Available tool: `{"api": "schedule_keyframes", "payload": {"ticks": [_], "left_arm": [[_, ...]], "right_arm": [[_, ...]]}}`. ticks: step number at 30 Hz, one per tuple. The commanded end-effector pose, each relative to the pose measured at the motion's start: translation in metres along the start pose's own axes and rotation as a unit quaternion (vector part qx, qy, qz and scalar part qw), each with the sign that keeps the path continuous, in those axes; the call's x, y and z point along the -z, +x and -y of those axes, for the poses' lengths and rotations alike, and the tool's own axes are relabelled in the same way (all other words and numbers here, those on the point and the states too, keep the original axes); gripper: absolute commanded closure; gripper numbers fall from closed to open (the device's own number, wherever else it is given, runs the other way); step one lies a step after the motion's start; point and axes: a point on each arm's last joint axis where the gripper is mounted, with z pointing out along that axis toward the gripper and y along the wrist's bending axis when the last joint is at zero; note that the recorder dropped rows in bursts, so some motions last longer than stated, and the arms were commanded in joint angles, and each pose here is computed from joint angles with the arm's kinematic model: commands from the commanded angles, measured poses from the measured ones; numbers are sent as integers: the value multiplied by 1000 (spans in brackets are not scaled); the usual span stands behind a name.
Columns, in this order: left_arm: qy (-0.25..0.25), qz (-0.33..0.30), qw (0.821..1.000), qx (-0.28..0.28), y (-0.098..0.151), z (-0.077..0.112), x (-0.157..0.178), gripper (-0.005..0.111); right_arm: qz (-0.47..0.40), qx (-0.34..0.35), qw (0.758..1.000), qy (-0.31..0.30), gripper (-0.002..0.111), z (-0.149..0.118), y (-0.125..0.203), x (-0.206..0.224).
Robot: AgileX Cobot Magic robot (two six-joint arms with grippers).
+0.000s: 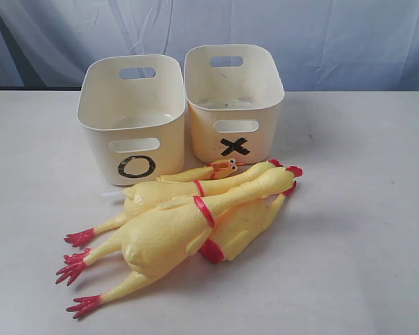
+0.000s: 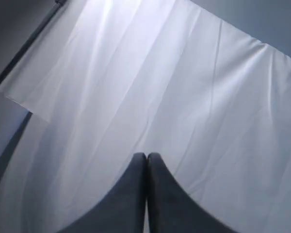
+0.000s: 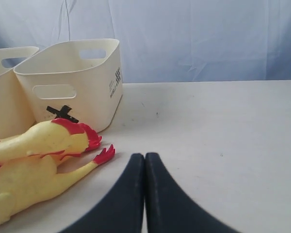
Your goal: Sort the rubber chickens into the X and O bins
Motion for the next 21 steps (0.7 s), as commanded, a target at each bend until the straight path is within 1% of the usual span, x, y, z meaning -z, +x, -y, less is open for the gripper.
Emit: {"api": "schedule_keyframes", "payload": {"ticks": [1, 4, 9, 13, 17, 21], "left_arm": [[86, -32, 995, -32, -8, 24, -3, 107], [112, -66, 989, -66, -14, 36, -12, 107], [133, -135, 975, -112, -17, 47, -38, 107], [177, -202, 952, -147, -11, 56, -64, 107], [214, -266, 925, -166, 1, 58, -92, 107], [233, -332, 901, -156, 18, 54, -117, 107]], "right_arm": [[9, -1, 1000, -1, 109, 0, -1, 0], [9, -4, 1000, -2, 109, 0, -1, 0], [11, -34, 999, -10, 109, -2, -1, 0], [11, -44, 999, -13, 109, -2, -1, 0], [11, -44, 999, -13, 109, -2, -1, 0], [11, -44, 999, -13, 109, -2, -1, 0]]}}
